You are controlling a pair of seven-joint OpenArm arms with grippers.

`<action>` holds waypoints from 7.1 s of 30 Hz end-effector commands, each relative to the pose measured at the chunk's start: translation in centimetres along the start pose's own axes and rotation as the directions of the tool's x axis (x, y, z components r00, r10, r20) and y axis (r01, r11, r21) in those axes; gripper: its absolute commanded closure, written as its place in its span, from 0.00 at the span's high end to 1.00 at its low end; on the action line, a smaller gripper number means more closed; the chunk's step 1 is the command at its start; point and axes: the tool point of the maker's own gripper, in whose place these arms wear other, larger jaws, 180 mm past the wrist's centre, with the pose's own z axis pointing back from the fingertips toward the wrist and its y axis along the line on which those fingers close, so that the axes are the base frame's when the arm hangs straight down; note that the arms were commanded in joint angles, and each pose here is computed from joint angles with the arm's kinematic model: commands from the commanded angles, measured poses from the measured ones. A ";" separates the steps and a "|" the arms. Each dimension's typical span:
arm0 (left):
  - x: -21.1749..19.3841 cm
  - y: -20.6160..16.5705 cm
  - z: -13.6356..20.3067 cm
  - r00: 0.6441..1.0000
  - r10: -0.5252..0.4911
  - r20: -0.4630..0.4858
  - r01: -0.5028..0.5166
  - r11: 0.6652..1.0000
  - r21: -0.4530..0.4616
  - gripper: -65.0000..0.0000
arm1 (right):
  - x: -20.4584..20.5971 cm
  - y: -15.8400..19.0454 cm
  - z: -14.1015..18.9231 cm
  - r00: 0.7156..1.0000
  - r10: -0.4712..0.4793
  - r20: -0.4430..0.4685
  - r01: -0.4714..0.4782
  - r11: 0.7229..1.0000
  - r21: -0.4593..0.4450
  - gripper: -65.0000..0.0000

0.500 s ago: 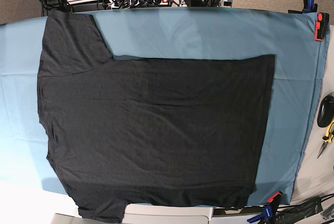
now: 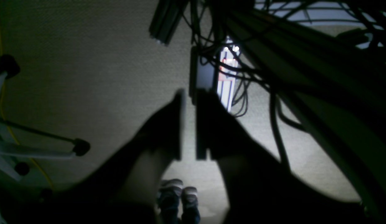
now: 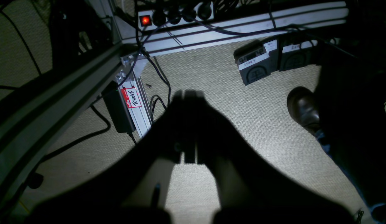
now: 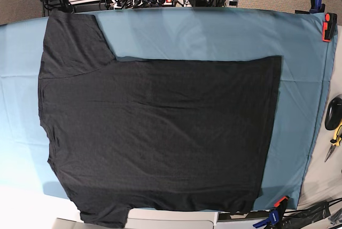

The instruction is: Fold the T-shirt properly

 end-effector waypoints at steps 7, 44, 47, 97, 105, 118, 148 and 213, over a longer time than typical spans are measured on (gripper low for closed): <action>0.2 0.0 0.0 1.000 -0.002 0.009 0.002 1.000 0.002 0.12 | 0.5 -0.5 0.0 1.000 0.001 0.014 -0.001 1.000 -0.007 0.00; -8.0 4.3 7.4 0.995 -0.082 0.059 0.081 0.997 0.013 0.12 | -5.9 -10.2 5.3 0.993 0.051 0.105 -0.033 0.986 -0.163 0.00; -8.9 5.0 10.4 0.988 -0.122 0.095 0.122 0.992 0.009 0.12 | -6.7 -12.3 7.4 0.987 0.108 0.120 -0.083 0.977 -0.195 0.00; 14.4 1.9 31.5 0.734 0.078 0.674 0.162 0.944 -0.286 0.12 | 16.2 -11.9 33.4 0.587 -0.331 0.739 0.070 0.930 0.361 0.00; 15.9 2.6 28.3 0.761 0.228 0.607 0.058 0.908 -0.415 0.12 | 18.7 -15.9 33.1 0.421 -0.462 0.780 0.239 0.887 0.396 0.00; 16.5 1.2 30.2 0.791 0.132 0.598 0.229 0.842 -0.489 0.12 | 24.6 -21.9 36.8 0.416 -0.286 0.863 0.153 0.958 0.244 0.00; 14.8 1.1 32.5 0.771 -0.041 0.636 0.399 0.809 -0.432 0.10 | 25.2 -28.9 31.5 0.556 -0.453 0.697 0.172 0.883 0.437 0.00; 19.4 3.6 33.2 0.695 -0.084 0.714 0.353 0.905 -0.237 0.33 | 14.6 -17.5 21.9 0.800 -0.534 0.273 0.261 0.720 0.643 0.00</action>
